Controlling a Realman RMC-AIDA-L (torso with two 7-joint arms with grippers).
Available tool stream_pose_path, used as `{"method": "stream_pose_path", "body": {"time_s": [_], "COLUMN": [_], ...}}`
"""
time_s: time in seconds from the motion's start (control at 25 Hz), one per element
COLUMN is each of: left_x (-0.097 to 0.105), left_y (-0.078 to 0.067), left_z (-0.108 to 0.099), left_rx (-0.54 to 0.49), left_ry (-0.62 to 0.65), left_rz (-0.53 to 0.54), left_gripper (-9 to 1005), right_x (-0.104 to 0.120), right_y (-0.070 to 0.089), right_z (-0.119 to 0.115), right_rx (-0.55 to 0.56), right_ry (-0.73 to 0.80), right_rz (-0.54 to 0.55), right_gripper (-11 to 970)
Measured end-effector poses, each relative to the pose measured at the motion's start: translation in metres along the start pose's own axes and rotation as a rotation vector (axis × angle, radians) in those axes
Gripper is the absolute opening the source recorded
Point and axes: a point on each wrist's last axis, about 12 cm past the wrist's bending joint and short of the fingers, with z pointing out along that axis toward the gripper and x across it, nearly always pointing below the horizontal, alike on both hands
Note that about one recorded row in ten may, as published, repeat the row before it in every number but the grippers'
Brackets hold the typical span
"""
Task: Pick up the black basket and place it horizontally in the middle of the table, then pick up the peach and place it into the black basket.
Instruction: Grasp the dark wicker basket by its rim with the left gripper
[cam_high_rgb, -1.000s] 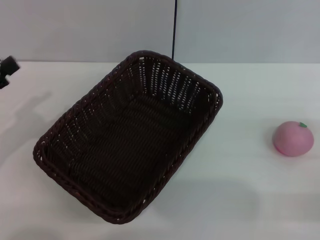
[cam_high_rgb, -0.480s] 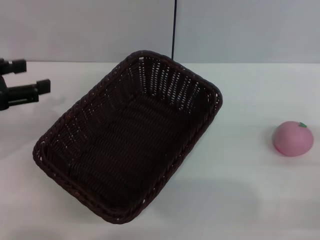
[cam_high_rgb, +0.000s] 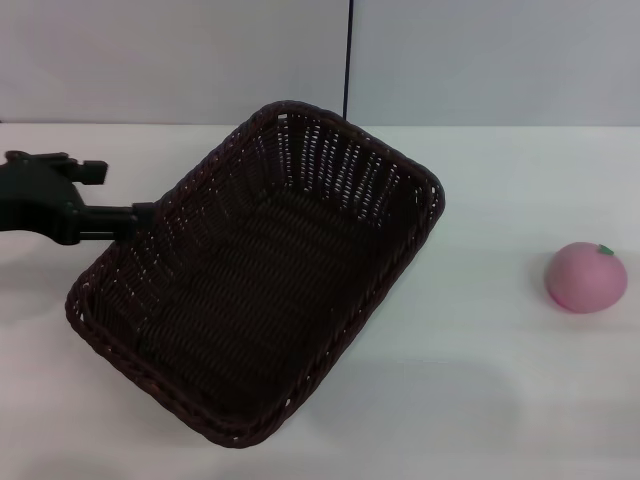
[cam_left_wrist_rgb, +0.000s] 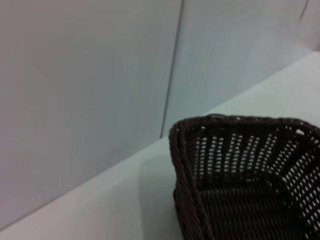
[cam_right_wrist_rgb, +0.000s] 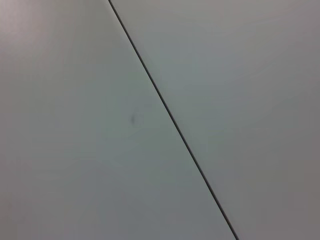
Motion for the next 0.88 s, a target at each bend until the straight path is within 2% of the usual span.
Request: {"method": "stream_pose_path", "body": {"time_s": [0.2,0.28,0.32,0.6,0.88], "left_x": [-0.004,-0.004,-0.003,-0.001,-0.004], "left_y": [-0.005,-0.005,-0.009,-0.013,-0.020], "left_z": [0.015,0.015,0.029,0.047,0.053], "left_rx": [-0.008,-0.008,-0.037,-0.059,-0.036], "left_ry": [0.053,0.053,0.092,0.140,0.156], "left_rz": [0.030,0.030,0.066,0.109,0.139], "left_gripper": [829,830,830,829,794], "right_x": [0.000,0.000,0.000,0.000,0.000], "right_y": [0.001,0.001,0.001,-0.001,-0.002], "right_z": [0.000,0.000,0.000,0.001,0.001], "right_rx": [-0.001,-0.001,-0.002,0.001,0.002], "right_ry": [-0.001,-0.001,-0.001,0.005,0.006], "right_rz": [0.004,0.004,0.003,-0.003,-0.006], "right_gripper": [683,683,683,683,683]}}
